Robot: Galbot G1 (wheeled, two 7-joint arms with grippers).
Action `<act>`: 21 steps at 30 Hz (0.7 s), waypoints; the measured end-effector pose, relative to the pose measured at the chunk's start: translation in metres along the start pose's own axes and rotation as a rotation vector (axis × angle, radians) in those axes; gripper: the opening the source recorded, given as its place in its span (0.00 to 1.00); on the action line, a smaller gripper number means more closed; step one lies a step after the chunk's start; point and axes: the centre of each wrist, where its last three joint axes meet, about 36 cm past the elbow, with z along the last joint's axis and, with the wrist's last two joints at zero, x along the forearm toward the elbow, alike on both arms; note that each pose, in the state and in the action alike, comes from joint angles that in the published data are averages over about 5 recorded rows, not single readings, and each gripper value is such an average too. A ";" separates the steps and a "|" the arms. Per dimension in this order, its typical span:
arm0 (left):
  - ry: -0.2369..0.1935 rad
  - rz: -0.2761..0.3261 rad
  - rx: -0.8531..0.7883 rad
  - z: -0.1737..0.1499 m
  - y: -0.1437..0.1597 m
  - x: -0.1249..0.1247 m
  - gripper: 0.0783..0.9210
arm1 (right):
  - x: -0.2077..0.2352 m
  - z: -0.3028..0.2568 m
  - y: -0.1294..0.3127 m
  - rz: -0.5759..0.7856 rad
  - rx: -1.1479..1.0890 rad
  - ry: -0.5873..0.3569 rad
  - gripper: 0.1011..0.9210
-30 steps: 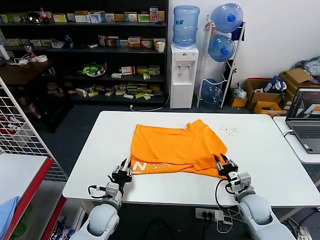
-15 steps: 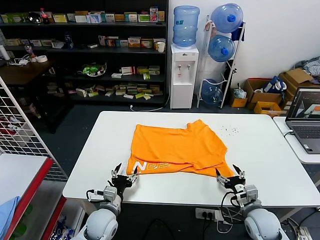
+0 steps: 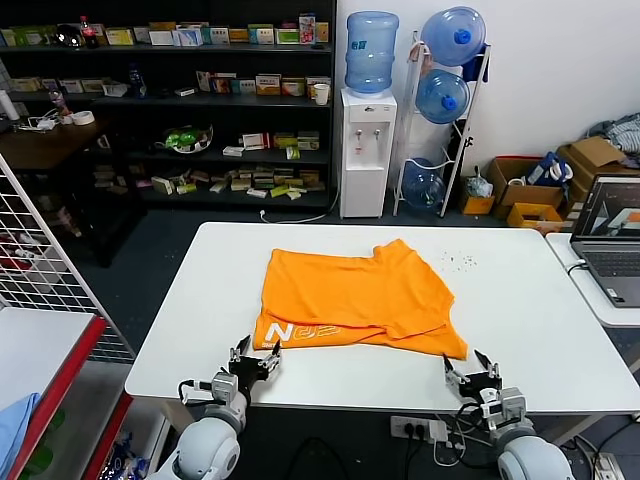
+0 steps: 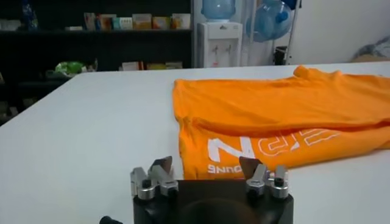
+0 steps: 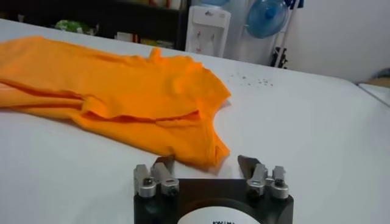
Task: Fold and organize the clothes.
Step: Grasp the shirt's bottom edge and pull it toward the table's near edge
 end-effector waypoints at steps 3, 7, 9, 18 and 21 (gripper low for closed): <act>0.010 0.008 0.005 0.001 0.002 0.002 0.58 | 0.000 0.002 -0.001 -0.003 0.004 0.007 0.49; 0.013 0.016 0.010 -0.001 0.003 0.005 0.44 | 0.002 0.003 -0.003 -0.001 0.016 0.014 0.36; 0.013 0.019 0.013 -0.001 0.004 0.006 0.38 | 0.005 0.002 -0.005 0.001 0.024 0.017 0.28; 0.006 0.028 0.028 -0.008 0.006 0.011 0.08 | 0.022 -0.005 -0.018 0.005 0.057 0.030 0.03; 0.006 0.027 0.033 -0.009 0.008 0.013 0.03 | 0.026 -0.005 -0.023 0.010 0.063 0.026 0.03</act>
